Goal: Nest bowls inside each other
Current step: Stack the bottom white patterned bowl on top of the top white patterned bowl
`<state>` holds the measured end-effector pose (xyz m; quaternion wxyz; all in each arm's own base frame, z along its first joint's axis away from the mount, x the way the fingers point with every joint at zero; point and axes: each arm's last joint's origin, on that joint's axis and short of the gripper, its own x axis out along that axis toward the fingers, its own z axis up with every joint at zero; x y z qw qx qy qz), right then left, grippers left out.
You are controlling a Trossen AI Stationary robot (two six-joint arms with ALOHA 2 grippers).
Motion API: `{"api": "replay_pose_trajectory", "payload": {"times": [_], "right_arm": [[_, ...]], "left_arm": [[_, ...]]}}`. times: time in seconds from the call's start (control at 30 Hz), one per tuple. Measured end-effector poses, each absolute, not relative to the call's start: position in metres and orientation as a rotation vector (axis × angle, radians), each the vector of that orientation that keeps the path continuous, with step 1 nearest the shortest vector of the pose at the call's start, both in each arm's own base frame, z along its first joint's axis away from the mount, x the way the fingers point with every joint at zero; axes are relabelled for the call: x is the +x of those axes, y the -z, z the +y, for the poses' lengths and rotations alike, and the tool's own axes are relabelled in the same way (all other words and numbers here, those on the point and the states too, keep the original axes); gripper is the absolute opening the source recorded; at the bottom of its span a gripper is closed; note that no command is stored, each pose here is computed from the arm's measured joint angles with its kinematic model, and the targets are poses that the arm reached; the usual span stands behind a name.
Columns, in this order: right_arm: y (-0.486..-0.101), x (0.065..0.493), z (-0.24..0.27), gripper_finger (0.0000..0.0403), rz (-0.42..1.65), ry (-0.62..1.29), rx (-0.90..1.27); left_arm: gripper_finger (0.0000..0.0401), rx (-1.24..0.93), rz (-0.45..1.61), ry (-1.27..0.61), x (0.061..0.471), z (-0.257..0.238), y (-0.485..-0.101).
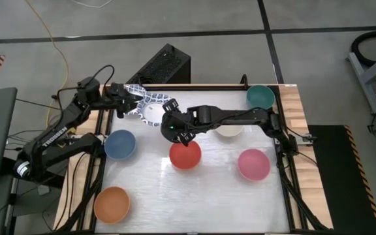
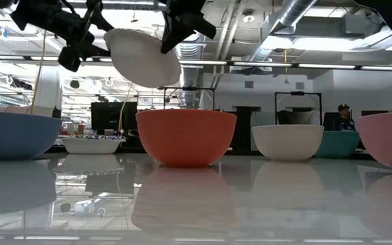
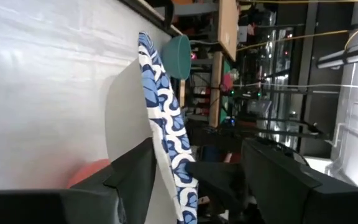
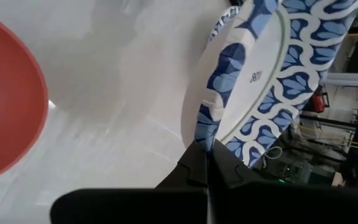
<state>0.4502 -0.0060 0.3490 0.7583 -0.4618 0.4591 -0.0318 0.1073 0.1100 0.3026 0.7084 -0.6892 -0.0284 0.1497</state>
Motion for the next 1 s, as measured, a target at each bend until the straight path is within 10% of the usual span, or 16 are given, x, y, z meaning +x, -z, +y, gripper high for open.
{"api": "replay_pose_trajectory", "payload": {"times": [1.0], "right_arm": [[-0.349, 0.449, 0.009, 0.0011, 0.990, 0.090, -0.978]], "left_arm": [[0.0005, -1.506, 0.075, -0.293, 0.115, 0.112, -0.292]]}}
